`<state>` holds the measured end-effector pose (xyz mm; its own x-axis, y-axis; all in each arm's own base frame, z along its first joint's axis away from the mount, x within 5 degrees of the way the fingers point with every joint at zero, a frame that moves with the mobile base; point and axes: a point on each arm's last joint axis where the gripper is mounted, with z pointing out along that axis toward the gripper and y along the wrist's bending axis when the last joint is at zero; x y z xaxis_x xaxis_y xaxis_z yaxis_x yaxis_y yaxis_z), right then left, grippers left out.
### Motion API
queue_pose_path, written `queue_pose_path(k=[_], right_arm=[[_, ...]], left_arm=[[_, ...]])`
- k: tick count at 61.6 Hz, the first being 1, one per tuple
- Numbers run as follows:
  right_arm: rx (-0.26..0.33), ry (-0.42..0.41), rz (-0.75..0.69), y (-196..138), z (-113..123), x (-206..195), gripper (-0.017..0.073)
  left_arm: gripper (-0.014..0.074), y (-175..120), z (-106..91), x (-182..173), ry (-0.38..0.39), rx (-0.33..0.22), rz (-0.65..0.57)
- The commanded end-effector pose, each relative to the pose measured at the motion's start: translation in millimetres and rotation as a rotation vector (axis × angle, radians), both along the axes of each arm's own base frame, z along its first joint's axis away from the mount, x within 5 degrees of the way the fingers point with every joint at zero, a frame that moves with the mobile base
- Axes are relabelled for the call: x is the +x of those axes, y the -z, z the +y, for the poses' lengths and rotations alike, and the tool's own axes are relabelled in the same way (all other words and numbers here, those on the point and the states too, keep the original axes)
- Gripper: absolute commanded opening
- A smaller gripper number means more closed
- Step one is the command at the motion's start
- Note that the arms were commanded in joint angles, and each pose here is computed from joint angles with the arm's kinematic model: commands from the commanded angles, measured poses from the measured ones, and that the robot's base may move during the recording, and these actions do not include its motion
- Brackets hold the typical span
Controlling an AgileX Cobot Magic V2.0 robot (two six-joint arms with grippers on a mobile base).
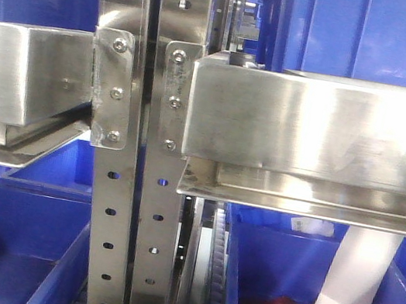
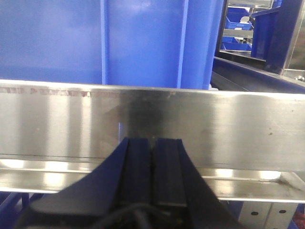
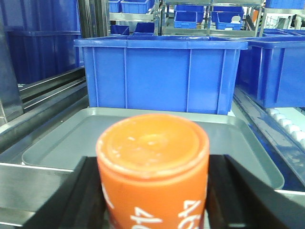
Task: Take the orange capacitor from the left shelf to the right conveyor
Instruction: 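Lift the capacitor and pull the right gripper back out of the shelf, then drive the base away from the shelf holding the capacitor in the right gripper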
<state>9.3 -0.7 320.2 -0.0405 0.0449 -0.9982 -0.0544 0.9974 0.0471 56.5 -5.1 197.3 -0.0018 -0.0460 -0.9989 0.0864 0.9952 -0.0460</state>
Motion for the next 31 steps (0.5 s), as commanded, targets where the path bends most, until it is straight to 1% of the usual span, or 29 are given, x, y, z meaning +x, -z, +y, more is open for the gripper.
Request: queue_pose_path(k=[1,31], right_arm=[[-0.004,0.004,-0.118,-18.6,-0.5,-2.6,0.0076],[-0.004,0.002,-0.118,-18.6,-0.5,-2.6,0.0076]], left_arm=[[-0.0127,-10.2,0.7,-1.5,-0.007,-0.013,-0.105],[-0.0127,-10.2,0.7,-1.5,-0.007,-0.013,-0.105]])
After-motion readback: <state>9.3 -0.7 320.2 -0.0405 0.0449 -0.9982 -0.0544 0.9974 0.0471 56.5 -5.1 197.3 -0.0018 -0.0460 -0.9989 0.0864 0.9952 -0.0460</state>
